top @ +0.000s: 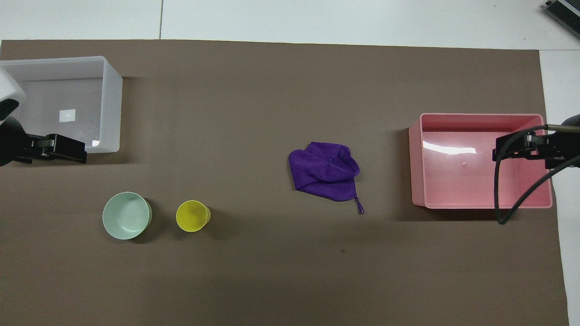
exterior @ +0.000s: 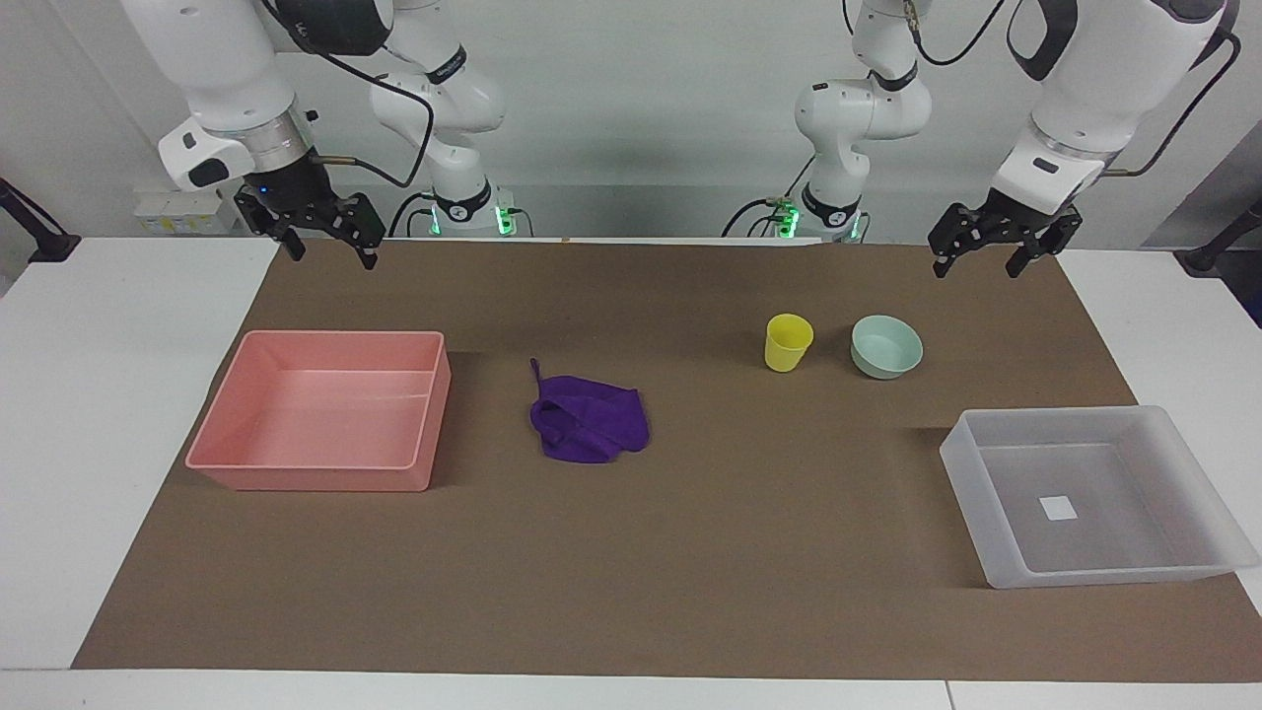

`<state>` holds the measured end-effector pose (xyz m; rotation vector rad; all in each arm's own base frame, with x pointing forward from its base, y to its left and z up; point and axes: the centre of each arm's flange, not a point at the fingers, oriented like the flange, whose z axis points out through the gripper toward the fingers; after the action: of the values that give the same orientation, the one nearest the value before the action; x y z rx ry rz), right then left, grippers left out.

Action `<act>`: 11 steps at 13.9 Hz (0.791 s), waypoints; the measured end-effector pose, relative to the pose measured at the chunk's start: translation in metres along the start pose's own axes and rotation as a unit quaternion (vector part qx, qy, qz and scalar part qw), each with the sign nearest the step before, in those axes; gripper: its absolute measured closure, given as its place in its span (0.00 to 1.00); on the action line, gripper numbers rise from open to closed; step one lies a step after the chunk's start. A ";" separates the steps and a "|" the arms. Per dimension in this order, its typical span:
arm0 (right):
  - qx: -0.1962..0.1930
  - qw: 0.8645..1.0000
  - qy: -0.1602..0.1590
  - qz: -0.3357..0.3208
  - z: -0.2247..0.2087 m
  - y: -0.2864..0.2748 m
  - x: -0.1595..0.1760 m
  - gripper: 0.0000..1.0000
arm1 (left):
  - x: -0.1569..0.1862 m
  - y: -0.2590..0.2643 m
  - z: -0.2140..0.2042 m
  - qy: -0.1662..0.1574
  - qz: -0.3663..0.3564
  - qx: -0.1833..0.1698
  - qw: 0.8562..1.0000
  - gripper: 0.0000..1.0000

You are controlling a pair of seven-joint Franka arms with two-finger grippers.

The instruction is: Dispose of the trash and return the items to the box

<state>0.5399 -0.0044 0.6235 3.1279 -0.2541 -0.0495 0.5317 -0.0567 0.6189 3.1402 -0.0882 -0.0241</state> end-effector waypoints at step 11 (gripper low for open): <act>0.000 1.000 -0.002 0.001 0.002 0.001 0.000 0.00 | 0.000 -0.010 0.001 -0.004 -0.009 0.000 1.000 0.00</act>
<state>0.5397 -0.0054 0.6216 3.1274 -0.2567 -0.0557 0.5318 -0.0466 0.6180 3.1405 -0.0592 -0.0379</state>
